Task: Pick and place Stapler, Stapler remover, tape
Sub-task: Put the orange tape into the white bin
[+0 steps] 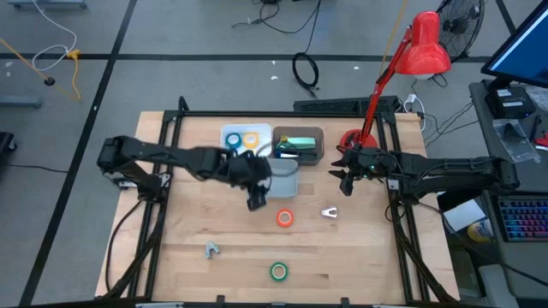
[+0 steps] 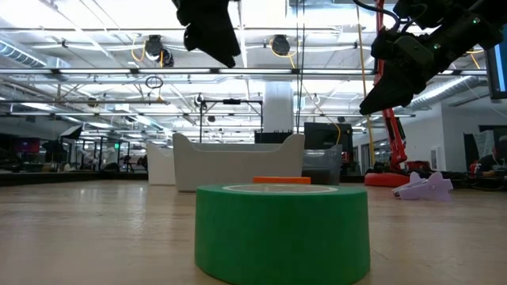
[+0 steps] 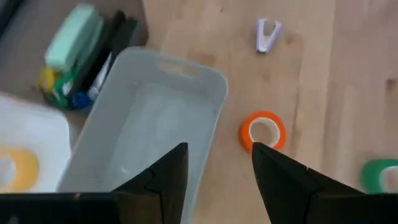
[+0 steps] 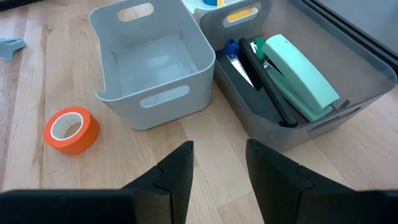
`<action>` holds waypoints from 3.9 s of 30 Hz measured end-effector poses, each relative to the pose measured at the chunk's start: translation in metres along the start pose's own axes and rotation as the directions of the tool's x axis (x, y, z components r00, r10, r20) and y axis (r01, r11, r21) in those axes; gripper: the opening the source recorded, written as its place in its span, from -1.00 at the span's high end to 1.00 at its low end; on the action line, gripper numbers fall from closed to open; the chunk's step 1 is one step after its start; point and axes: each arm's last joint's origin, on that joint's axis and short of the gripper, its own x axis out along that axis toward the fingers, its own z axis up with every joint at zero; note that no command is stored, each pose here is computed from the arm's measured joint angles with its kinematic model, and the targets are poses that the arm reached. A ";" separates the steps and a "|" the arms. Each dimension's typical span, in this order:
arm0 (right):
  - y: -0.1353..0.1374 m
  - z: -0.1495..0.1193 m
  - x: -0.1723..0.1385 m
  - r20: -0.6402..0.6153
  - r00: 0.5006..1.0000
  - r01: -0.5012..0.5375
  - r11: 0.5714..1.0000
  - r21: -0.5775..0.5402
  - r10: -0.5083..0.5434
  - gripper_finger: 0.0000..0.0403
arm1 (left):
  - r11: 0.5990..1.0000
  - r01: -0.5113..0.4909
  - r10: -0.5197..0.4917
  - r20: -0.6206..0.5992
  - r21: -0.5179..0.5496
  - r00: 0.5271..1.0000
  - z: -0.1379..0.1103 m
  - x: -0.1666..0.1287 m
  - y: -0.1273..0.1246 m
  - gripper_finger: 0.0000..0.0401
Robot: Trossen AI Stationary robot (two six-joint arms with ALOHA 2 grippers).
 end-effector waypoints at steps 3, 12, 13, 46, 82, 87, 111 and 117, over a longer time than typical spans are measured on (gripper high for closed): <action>0.000 0.000 0.000 0.000 1.000 0.000 1.000 0.000 0.000 0.31 | 0.988 -0.038 0.038 0.001 0.151 0.999 -0.004 0.009 -0.014 0.09; 0.000 0.000 0.000 -0.003 1.000 -0.001 1.000 0.000 0.001 0.31 | 0.870 0.046 -0.022 -0.054 0.491 0.998 -0.015 0.057 -0.045 0.09; 0.000 0.000 0.000 -0.004 1.000 0.000 1.000 0.000 0.000 0.31 | 0.861 0.060 -0.039 -0.053 0.505 0.998 -0.016 0.062 -0.049 0.09; 0.000 -0.001 0.000 -0.012 1.000 0.001 1.000 -0.002 -0.001 0.31 | 0.886 0.149 -0.113 -0.107 0.439 0.988 -0.049 0.149 -0.089 0.09; 0.000 -0.002 0.000 -0.013 1.000 0.001 1.000 -0.002 -0.001 0.31 | 0.927 0.272 -0.218 -0.217 0.258 0.951 -0.067 0.157 -0.121 0.81; 0.000 -0.002 0.000 -0.013 1.000 0.001 1.000 -0.002 -0.001 0.31 | 0.944 0.247 -0.185 -0.269 0.217 0.945 -0.059 0.144 -0.129 0.78; 0.000 -0.002 0.000 -0.018 1.000 0.002 1.000 -0.003 -0.002 0.31 | 0.985 -0.153 0.105 -0.414 -0.084 0.904 -0.062 -0.020 -0.147 0.80; 0.000 -0.002 0.000 -0.018 1.000 0.002 1.000 -0.003 -0.002 0.31 | 0.944 -0.305 0.237 -0.388 -0.124 0.891 -0.061 -0.060 -0.121 0.80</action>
